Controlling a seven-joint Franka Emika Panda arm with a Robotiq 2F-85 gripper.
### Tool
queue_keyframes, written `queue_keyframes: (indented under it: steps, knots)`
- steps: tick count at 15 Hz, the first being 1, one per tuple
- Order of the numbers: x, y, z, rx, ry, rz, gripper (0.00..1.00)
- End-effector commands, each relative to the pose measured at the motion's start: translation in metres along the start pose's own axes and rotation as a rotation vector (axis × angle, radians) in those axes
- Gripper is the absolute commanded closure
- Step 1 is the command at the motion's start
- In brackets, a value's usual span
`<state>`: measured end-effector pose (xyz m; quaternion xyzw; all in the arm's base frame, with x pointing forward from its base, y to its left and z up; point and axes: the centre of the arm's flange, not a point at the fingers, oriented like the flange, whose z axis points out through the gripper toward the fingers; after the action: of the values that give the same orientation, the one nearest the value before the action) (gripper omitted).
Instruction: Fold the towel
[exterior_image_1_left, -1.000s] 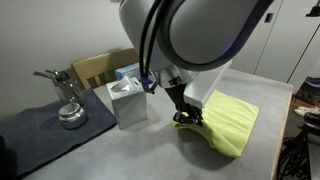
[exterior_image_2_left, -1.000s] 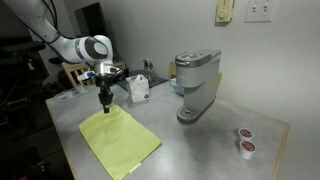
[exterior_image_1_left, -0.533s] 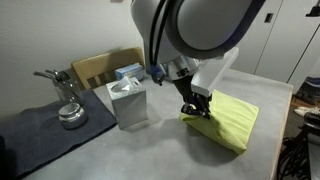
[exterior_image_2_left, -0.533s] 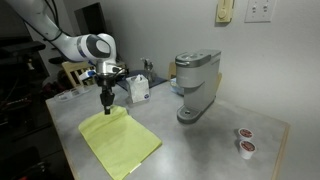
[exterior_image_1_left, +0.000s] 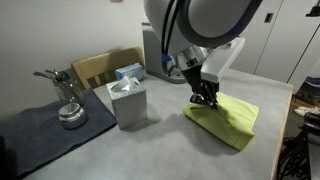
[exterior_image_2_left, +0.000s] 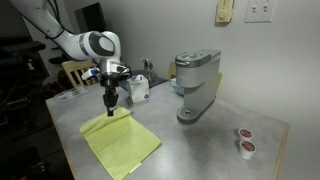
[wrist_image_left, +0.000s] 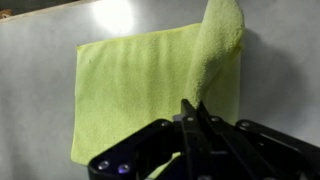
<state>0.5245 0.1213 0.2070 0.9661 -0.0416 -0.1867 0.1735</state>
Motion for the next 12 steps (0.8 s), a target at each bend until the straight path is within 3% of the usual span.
queue_keyframes:
  steps: [1,12]
  knots:
    - [-0.006,0.032,0.006,-0.007,-0.013,-0.016,0.99]
    - [0.008,0.095,0.024,-0.005,-0.062,-0.031,0.99]
